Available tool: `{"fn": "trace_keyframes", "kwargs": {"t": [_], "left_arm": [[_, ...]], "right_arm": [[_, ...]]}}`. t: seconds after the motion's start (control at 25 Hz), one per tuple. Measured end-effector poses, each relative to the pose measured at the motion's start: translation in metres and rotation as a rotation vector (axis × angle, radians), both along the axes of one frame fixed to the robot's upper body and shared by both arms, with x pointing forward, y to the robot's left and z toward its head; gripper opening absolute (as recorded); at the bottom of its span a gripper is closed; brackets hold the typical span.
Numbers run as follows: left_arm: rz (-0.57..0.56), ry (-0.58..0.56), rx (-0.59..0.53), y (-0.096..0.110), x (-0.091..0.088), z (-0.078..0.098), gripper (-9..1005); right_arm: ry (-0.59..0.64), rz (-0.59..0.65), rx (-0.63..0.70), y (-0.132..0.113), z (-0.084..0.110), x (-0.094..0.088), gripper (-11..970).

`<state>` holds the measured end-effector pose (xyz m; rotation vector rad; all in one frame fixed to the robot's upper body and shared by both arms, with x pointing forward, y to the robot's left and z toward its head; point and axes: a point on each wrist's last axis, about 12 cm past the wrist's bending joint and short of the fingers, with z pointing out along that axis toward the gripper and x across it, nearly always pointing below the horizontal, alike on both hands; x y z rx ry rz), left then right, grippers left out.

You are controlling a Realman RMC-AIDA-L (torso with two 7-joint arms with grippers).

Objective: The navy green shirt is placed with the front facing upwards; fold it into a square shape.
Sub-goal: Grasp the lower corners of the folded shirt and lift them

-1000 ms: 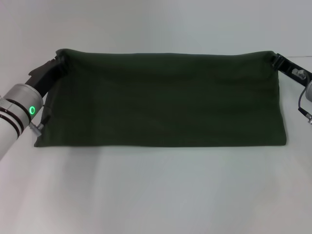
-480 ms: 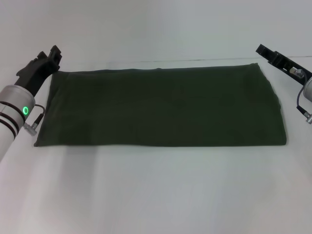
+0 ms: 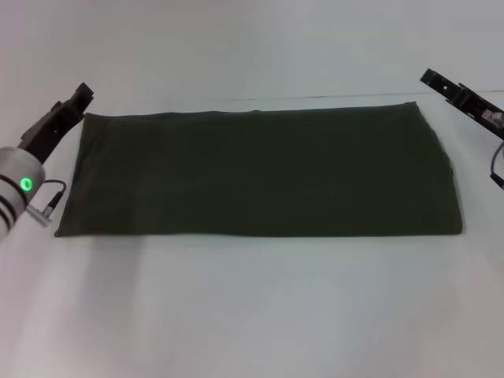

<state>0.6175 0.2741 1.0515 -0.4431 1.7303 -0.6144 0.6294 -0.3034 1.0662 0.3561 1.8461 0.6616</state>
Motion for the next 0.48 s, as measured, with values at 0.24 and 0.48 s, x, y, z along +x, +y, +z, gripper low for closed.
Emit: {"fn": "trace_keyframes", "kwargs": {"t": [0.24, 0.48], "left_arm": [[-0.136, 0.113, -0.132, 0.015, -0.01, 0.005, 632], [-0.293, 0.243, -0.185, 0.038, -0.024, 0.02, 719]], "right_arm": [[0.033, 0.055, 0.088, -0.017, 0.0, -0.013, 895], [0.12, 0.16, 0.142, -0.034, 0.006, -0.027, 887]]}}
